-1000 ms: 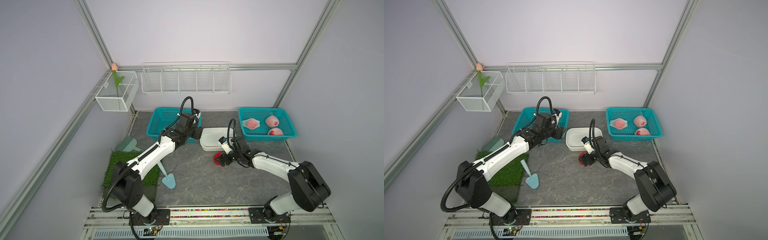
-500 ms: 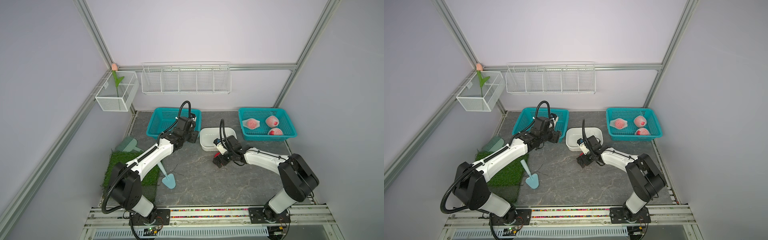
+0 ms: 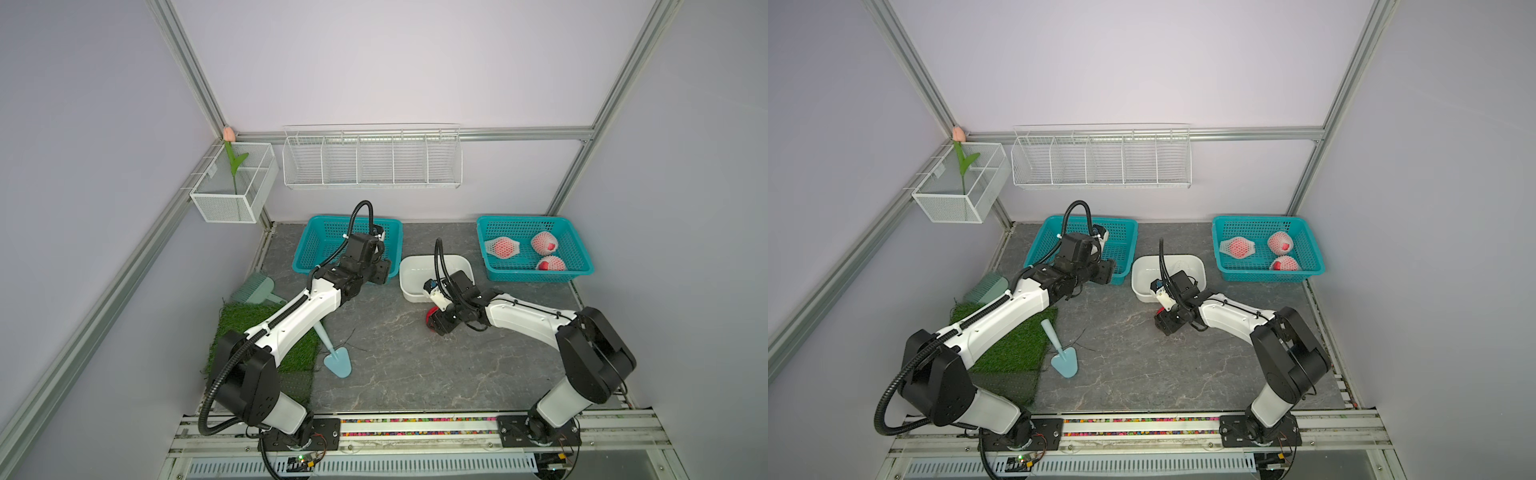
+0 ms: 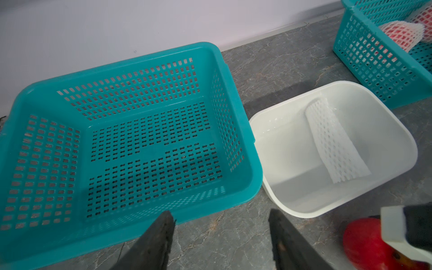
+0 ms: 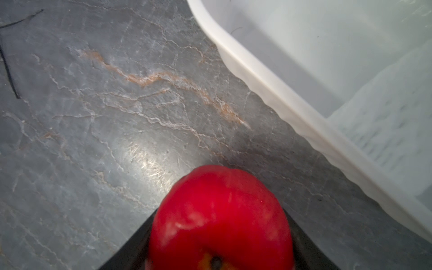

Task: Remove foam nets from apples
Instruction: Pick up the apple from the center of the board, then place the apple in the basket.

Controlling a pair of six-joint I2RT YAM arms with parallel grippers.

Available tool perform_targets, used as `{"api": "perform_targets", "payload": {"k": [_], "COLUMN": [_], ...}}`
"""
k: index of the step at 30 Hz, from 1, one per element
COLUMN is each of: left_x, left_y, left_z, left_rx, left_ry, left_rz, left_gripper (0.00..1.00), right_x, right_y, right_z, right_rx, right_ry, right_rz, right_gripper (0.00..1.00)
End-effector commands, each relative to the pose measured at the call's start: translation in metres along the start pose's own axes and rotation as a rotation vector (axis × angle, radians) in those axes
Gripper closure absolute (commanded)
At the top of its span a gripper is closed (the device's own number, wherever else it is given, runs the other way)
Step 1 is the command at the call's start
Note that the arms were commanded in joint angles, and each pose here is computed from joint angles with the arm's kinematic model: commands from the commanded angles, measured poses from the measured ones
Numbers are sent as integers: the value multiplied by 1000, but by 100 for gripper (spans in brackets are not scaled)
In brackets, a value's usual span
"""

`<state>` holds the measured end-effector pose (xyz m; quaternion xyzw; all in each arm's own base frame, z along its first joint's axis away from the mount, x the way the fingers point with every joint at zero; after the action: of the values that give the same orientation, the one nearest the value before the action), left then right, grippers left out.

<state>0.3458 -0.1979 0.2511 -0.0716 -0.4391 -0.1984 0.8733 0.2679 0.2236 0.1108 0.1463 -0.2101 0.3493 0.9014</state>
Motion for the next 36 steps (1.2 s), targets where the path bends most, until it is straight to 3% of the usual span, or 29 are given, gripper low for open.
{"api": "perform_targets", "payload": {"k": [1, 5, 8, 14, 18, 25, 28, 32, 36], "left_x": [6, 5, 1, -12, -24, -42, -46, -51, -51], "left_y": [29, 61, 80, 98, 99, 99, 101, 101, 99], "left_z": [21, 45, 58, 70, 68, 59, 58, 54, 51], "left_rx": [77, 148, 184, 223, 233, 239, 248, 242, 224], "left_ry": [-58, -110, -149, -173, -153, -99, -81, -66, -59], "left_rz": [68, 149, 205, 277, 277, 256, 247, 251, 260], "left_gripper": [33, 33, 33, 33, 33, 33, 32, 32, 33], "right_x": [28, 66, 107, 197, 235, 260, 262, 259, 255], "right_y": [20, 29, 32, 31, 29, 17, 12, 10, 9], "right_z": [49, 92, 95, 55, 16, -61, -72, -80, -86], "right_rx": [18, 11, 29, 76, 99, 99, 76, 71, 86], "right_ry": [-137, -358, -414, -465, -507, -451, -420, -395, -363], "right_rz": [69, 139, 194, 253, 265, 274, 274, 279, 280], "right_gripper": [40, 36, 36, 40, 40, 40, 39, 26, 20]}}
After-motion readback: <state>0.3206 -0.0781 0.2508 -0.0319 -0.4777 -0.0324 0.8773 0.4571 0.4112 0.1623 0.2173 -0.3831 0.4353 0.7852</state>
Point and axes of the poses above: each gripper's point midway between its finger pads, its own z axis back along the fingers, its own y axis along the line the jaws close on, x = y × z, the point moved 6 cm from there along z, back along the fingers, and after that the axes turned 1 degree about -z, right-handed, at the moved point
